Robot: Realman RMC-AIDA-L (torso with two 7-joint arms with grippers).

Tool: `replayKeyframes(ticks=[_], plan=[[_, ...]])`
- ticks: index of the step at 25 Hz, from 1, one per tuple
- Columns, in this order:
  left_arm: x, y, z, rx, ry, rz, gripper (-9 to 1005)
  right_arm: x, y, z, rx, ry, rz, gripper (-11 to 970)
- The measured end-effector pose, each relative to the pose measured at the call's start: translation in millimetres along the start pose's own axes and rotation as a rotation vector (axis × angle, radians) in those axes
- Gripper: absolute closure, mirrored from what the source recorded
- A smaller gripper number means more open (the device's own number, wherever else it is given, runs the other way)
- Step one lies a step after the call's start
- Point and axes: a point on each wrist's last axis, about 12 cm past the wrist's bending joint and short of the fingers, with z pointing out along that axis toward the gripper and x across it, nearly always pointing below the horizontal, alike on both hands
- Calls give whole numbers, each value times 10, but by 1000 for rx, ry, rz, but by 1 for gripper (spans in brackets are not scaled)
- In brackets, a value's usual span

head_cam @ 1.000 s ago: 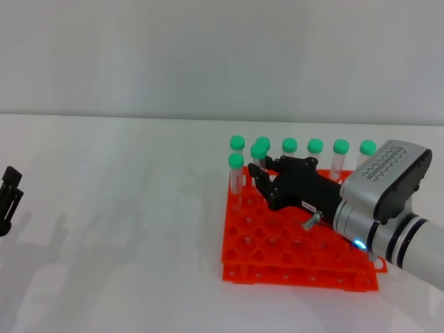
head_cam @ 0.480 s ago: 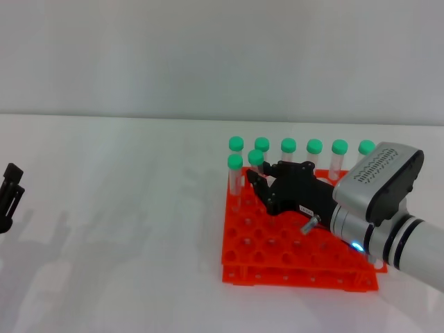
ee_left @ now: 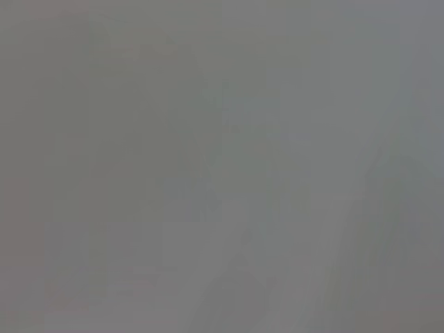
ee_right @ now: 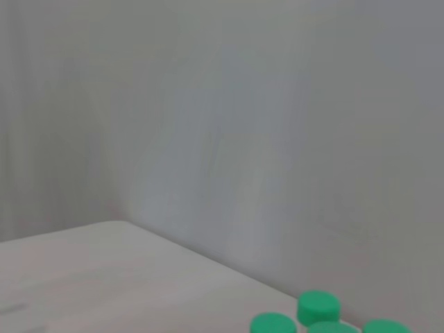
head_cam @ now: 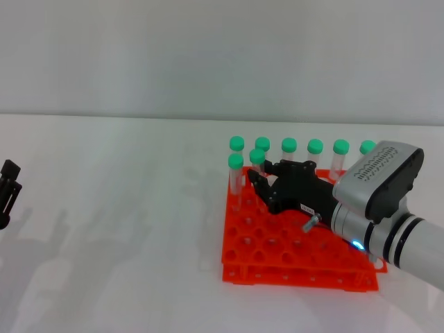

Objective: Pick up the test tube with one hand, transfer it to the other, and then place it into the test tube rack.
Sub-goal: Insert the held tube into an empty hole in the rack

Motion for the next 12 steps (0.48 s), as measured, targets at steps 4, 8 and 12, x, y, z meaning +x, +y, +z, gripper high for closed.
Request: replayKeyframes(ticks=[4, 8, 12], plan=[[0, 0, 1, 1, 0, 0, 299, 19, -7, -16, 7, 2, 10, 741], [0, -2, 1, 2, 0, 0, 299, 44, -21, -44, 17, 1, 22, 673], [5, -8, 0, 4, 2, 0, 299, 60, -29, -90, 31, -21, 47, 509]])
